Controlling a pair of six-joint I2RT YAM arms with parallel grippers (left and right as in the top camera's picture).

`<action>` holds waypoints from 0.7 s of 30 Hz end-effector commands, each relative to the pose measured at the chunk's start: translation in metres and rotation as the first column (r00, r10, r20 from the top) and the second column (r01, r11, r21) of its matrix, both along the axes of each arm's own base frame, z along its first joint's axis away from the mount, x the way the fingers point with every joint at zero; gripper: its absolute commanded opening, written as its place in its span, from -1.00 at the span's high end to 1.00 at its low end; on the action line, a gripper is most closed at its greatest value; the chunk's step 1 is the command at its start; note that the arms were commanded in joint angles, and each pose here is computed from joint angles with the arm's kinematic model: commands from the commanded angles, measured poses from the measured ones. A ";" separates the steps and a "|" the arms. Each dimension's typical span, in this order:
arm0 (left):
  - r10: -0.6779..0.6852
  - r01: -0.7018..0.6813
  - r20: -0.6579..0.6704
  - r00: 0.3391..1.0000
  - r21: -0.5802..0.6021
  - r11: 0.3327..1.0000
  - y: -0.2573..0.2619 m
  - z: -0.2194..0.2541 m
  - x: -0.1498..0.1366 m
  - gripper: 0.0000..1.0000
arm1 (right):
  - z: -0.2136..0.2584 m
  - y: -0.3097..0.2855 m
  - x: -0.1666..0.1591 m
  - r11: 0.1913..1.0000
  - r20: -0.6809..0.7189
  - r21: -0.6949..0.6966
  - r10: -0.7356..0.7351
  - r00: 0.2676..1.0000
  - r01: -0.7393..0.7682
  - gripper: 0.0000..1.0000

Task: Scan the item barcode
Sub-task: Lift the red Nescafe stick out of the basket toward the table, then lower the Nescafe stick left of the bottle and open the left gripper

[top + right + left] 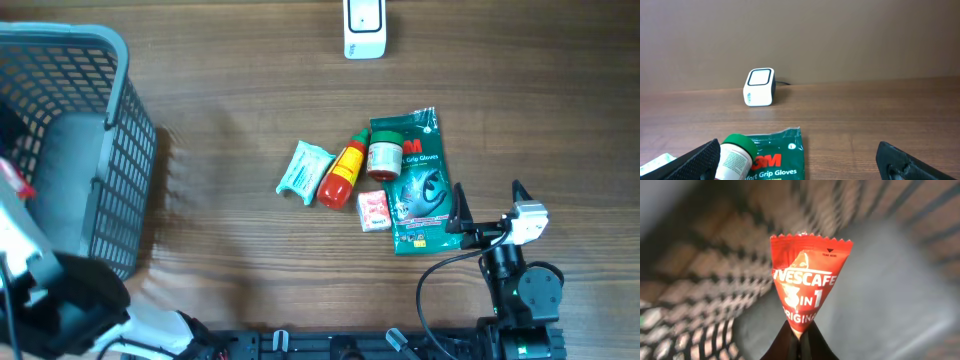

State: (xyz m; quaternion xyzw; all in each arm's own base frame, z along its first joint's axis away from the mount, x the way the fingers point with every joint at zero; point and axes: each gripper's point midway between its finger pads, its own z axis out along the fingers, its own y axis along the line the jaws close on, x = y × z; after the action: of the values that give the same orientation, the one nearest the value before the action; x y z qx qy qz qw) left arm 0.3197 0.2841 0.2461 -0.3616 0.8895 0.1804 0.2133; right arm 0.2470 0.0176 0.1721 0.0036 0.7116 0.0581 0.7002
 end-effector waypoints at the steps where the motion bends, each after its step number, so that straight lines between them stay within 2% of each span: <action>1: -0.191 0.210 0.415 0.890 0.000 0.978 -0.053 0.114 0.035 0.92 | 0.002 0.002 -0.001 1.000 0.010 -0.008 0.010 1.000 -0.010 -0.99; 2: -0.246 0.280 0.483 0.840 0.002 0.960 -0.070 0.132 0.040 0.92 | 0.002 0.002 -0.001 1.000 0.010 -0.008 0.010 1.000 -0.010 -0.99; 4: -0.378 0.465 0.624 0.684 0.026 0.885 -0.120 0.173 0.048 0.92 | 0.002 0.002 -0.001 1.000 0.010 -0.008 0.010 1.000 -0.010 -0.99; 5: -0.449 0.587 0.690 0.568 0.042 0.808 -0.158 0.195 0.048 0.92 | 0.002 0.002 -0.001 1.000 0.010 -0.008 0.010 1.000 -0.010 -0.99; 7: -0.501 0.727 0.748 0.436 0.036 0.685 -0.209 0.213 0.038 0.92 | 0.002 0.002 -0.001 1.000 0.010 -0.008 0.010 1.000 -0.010 -1.00; 8: -0.512 0.781 0.765 0.391 0.018 0.624 -0.233 0.217 0.031 0.92 | 0.002 0.002 -0.001 1.000 0.010 -0.008 0.010 1.000 -0.010 -0.99; 9: -0.514 0.811 0.770 0.378 -0.008 0.585 -0.250 0.216 0.025 0.92 | 0.002 0.002 -0.001 1.000 0.010 -0.008 0.010 1.000 -0.010 -0.99; 12: -0.563 0.878 0.723 0.400 -0.124 0.463 -0.303 0.189 0.008 0.92 | 0.002 0.002 -0.001 1.000 0.010 -0.008 0.010 1.000 -0.010 -0.99; 13: -0.580 0.884 0.700 0.417 -0.162 0.439 -0.314 0.178 0.006 0.92 | 0.002 0.002 -0.001 1.000 0.010 -0.008 0.010 1.000 -0.010 -0.99; 14: -0.612 0.881 0.643 0.460 -0.246 0.404 -0.334 0.152 0.004 0.92 | 0.002 0.002 -0.001 1.000 0.010 -0.008 0.010 1.000 -0.010 -0.99; 17: -0.679 0.853 0.520 0.518 -0.375 0.363 -0.361 0.103 -0.004 0.92 | 0.002 0.002 -0.001 1.000 0.010 -0.008 0.010 1.000 -0.010 -0.99; 21: -0.775 0.826 0.381 0.504 -0.475 0.303 -0.398 0.037 -0.015 0.92 | 0.002 0.002 -0.001 1.000 0.010 -0.008 0.010 1.000 -0.010 -1.00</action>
State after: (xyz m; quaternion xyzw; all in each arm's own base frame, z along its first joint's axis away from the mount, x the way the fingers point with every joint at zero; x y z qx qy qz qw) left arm 0.3107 -0.0976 0.3301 0.0465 0.9249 -0.2942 0.2361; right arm 0.2470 0.0176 0.1724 0.0036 0.7113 0.0581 0.7004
